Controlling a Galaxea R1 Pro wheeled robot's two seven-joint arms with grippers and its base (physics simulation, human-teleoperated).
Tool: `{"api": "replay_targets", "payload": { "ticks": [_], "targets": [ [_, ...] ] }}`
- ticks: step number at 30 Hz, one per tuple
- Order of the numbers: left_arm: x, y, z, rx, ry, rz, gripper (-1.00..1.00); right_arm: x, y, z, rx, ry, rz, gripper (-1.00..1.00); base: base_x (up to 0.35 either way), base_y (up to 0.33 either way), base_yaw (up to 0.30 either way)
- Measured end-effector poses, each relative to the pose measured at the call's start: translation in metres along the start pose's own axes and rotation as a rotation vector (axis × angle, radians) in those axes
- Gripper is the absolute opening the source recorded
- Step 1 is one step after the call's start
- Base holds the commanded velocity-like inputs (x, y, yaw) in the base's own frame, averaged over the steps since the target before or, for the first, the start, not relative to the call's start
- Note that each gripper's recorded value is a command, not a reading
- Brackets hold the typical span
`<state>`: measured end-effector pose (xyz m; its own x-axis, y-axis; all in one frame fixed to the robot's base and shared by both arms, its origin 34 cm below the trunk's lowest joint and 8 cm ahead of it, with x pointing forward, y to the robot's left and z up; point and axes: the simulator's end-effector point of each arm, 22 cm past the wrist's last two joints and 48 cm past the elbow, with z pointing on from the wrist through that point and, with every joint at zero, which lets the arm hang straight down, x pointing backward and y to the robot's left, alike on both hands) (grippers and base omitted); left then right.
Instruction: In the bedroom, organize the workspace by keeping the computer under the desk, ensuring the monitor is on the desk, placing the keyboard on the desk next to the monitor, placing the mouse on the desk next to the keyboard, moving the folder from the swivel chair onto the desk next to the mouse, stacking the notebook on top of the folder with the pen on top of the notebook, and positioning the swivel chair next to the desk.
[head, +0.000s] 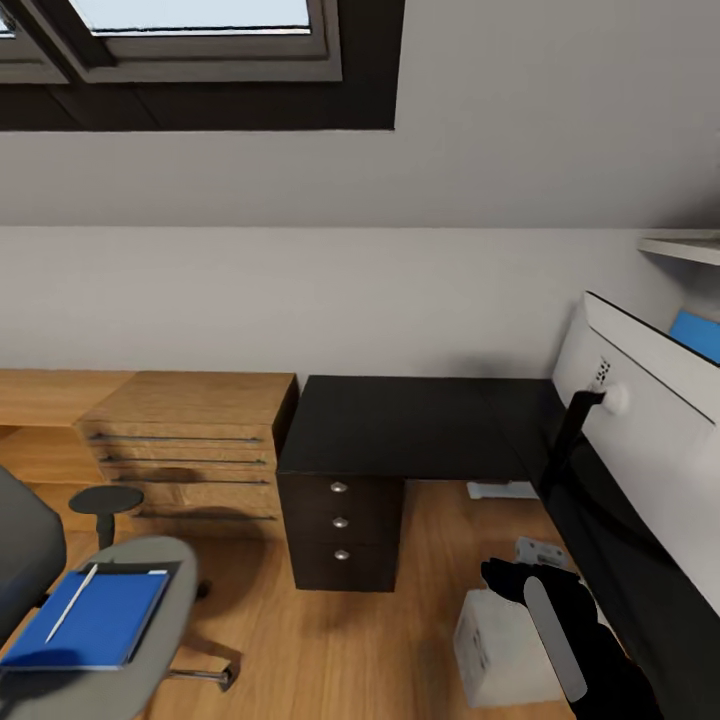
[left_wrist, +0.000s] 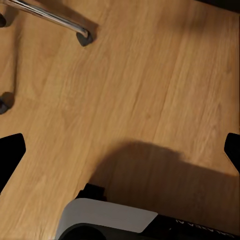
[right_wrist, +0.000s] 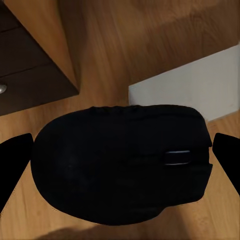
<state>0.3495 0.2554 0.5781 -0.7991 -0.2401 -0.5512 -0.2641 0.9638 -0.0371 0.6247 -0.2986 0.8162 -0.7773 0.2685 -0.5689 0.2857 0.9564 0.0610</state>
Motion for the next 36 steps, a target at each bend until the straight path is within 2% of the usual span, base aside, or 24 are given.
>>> {"api": "replay_targets", "payload": {
  "ticks": [18, 23, 36],
  "targets": [
    [0.0, -0.001, 0.0, 0.001, 0.001, -0.001, 1.0, 0.001, 0.007, -0.001, -0.011, 0.003, 0.004, -1.0, 0.335, 0.0, -0.006],
    [0.001, -0.001, 0.0, 0.001, 0.002, 0.0, 1.0, -0.018, 0.01, -0.014, -0.023, -0.037, 0.002, -1.0, 0.324, 0.0, 0.0],
    [0.001, -0.001, 0.0, 0.001, 0.002, 0.0, 1.0, -0.026, 0.011, -0.021, -0.03, -0.059, -0.002, -1.0, 0.114, 0.0, 0.0]
  ]
}}
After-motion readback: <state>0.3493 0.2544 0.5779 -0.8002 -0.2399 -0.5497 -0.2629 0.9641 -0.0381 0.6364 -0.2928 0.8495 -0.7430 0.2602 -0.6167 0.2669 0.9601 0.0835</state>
